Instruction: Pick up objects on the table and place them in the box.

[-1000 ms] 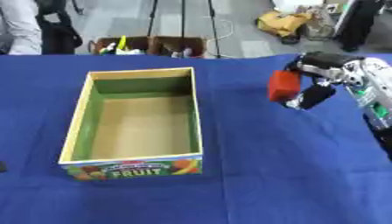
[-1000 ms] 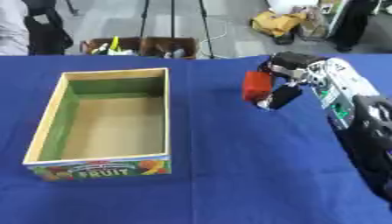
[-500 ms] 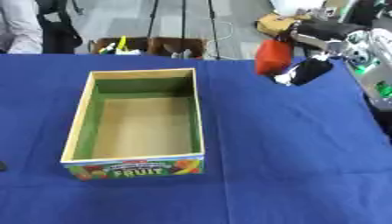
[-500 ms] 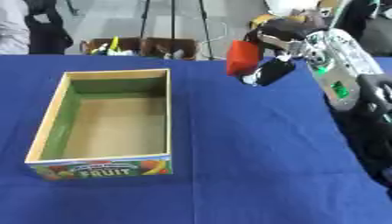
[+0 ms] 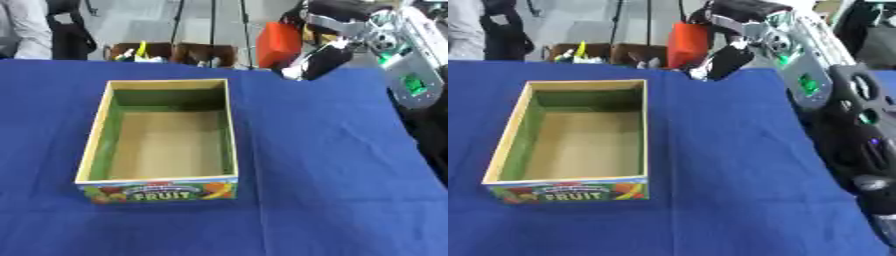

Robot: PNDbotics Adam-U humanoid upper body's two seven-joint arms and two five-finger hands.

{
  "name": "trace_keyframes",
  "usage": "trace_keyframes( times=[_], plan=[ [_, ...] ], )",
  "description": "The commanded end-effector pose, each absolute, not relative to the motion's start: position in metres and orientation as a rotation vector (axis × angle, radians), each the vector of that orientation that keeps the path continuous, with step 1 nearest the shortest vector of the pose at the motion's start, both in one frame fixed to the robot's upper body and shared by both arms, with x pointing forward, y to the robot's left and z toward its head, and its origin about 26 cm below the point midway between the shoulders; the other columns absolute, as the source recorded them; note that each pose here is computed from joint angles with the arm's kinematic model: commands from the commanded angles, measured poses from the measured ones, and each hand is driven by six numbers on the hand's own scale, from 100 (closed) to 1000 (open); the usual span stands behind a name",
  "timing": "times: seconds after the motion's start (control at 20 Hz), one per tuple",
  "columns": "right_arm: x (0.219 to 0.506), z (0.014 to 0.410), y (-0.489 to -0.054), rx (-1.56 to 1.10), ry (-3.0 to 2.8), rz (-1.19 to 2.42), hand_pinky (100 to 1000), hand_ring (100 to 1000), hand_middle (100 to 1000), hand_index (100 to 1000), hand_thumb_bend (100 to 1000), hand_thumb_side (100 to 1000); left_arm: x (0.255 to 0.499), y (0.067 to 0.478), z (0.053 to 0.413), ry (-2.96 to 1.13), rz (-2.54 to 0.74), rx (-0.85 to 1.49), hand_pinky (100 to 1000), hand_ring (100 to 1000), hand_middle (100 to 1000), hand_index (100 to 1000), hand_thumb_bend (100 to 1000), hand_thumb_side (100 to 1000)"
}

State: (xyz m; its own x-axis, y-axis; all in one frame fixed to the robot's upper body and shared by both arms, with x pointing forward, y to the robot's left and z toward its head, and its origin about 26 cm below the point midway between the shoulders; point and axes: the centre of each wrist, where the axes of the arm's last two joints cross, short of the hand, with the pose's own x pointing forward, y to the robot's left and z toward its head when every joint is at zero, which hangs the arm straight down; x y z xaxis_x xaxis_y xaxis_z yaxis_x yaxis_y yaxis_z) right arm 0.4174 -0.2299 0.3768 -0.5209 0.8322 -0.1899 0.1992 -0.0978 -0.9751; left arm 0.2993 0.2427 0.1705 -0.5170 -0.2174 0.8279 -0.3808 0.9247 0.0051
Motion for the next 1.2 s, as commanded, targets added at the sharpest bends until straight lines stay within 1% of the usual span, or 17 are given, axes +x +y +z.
trace_keyframes(
  times=[0.05, 0.3, 0.75, 1.2],
  plan=[
    [0.406, 0.4, -0.204, -1.104, -1.798, 1.693, 415, 614, 421, 464, 100, 428, 0.297, 0.242, 0.179, -2.167, 0.199, 0.415, 301, 716, 557, 502, 100, 855],
    [0.41, 0.393, -0.166, -0.994, -1.822, 1.738, 414, 610, 418, 464, 100, 426, 0.298, 0.242, 0.18, -2.169, 0.201, 0.415, 301, 716, 557, 502, 100, 855],
    [0.423, 0.375, -0.127, -0.975, -1.727, 1.772, 414, 615, 429, 461, 100, 410, 0.298, 0.241, 0.181, -2.171, 0.199, 0.404, 301, 716, 556, 502, 100, 854],
    [0.429, 0.343, -0.1, -1.008, -1.579, 1.896, 412, 643, 439, 457, 100, 382, 0.298, 0.24, 0.182, -2.172, 0.198, 0.399, 301, 716, 556, 502, 100, 854]
  ],
)
